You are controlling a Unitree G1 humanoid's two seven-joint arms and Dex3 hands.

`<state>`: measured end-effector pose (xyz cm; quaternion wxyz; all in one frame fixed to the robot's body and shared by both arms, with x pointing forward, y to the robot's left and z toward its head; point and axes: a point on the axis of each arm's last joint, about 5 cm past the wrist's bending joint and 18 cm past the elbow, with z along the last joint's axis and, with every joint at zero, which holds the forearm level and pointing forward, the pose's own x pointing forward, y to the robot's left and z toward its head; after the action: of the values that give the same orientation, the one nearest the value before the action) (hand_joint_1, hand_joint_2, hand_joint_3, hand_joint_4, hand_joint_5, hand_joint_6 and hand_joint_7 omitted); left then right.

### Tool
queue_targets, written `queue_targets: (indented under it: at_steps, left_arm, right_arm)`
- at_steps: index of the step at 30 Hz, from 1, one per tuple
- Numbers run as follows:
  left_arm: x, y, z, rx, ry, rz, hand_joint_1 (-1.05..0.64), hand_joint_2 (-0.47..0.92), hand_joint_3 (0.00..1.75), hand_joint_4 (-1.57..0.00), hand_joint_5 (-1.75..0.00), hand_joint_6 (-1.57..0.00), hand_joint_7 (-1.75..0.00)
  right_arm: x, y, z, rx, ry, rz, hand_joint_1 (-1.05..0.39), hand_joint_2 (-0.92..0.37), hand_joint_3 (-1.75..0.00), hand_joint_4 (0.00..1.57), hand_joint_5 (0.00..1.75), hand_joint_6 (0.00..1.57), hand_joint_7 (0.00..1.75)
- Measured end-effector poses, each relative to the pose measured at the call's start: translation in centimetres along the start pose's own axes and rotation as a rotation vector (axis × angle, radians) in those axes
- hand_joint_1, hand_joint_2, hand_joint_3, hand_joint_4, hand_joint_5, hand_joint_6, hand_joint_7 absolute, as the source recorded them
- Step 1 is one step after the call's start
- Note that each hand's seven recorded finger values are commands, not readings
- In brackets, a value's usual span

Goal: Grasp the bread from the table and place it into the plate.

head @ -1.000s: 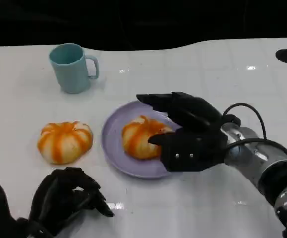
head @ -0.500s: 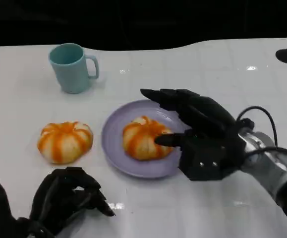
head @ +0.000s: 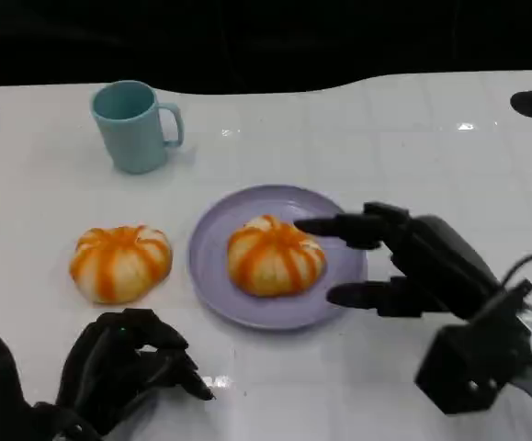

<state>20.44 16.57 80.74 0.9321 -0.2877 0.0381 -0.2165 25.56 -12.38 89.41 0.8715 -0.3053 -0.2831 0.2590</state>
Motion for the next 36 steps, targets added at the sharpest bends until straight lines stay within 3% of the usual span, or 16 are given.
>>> queue_targets:
  at_steps: [3,5,8,11,20,24,28,36]
  left_arm:
    - [0.0,0.0,0.0,0.001,-0.002,0.000,-1.05,0.62,0.00,-1.57,-0.59,-1.57,-0.37]
    - [0.0,0.0,0.0,0.001,-0.002,0.000,-1.05,0.62,0.00,-1.57,-0.60,-1.57,-0.37]
    - [0.0,0.0,0.0,0.000,-0.002,0.000,-1.05,0.62,0.00,-1.57,-0.60,-1.57,-0.37]
    - [0.0,0.0,0.0,-0.002,-0.001,0.001,-1.05,0.61,0.00,-1.57,-0.59,-1.57,-0.37]
    - [0.1,0.0,-0.1,-0.006,0.001,0.001,-1.05,0.61,0.00,-1.57,-0.59,-1.57,-0.37]
    - [0.1,-0.1,-0.1,-0.006,0.000,0.000,-1.05,0.61,0.00,-1.57,-0.59,-1.57,-0.37]
    - [0.1,0.0,-0.1,-0.008,-0.002,0.001,-1.05,0.61,0.00,-1.57,-0.59,-1.57,-0.36]
    - [0.0,0.0,-0.1,-0.010,-0.001,0.003,-1.05,0.61,0.00,-1.57,-0.59,-1.57,-0.36]
  right_arm:
    - [-1.4,0.14,0.0,0.013,-0.004,-0.017,-0.05,-0.53,-0.83,0.62,1.31,0.63,0.90]
    - [-2.3,0.02,0.0,0.014,0.003,-0.034,-0.04,-0.48,-0.98,0.68,1.34,0.71,0.91]
    - [-3.4,-0.08,0.1,0.013,0.009,-0.048,-0.04,-0.49,-1.03,0.72,1.44,0.81,0.89]
    - [-4.5,-0.18,0.2,0.010,0.019,-0.063,-0.03,-0.50,-1.12,0.74,1.64,0.81,1.07]
    - [-7.6,-0.78,1.0,0.012,0.041,-0.056,-0.09,-0.43,-1.29,0.84,1.73,0.80,1.30]
    - [-8.9,-0.38,1.6,0.023,0.085,-0.029,-0.10,-0.43,-1.29,0.84,1.73,0.81,1.30]
    - [-9.8,-0.23,1.7,0.027,0.121,-0.033,-0.07,-0.42,-1.31,0.82,1.75,0.74,1.47]
    - [-10.4,1.14,1.2,0.059,0.137,-0.118,-0.06,-0.33,-1.45,0.86,1.75,0.71,1.65]
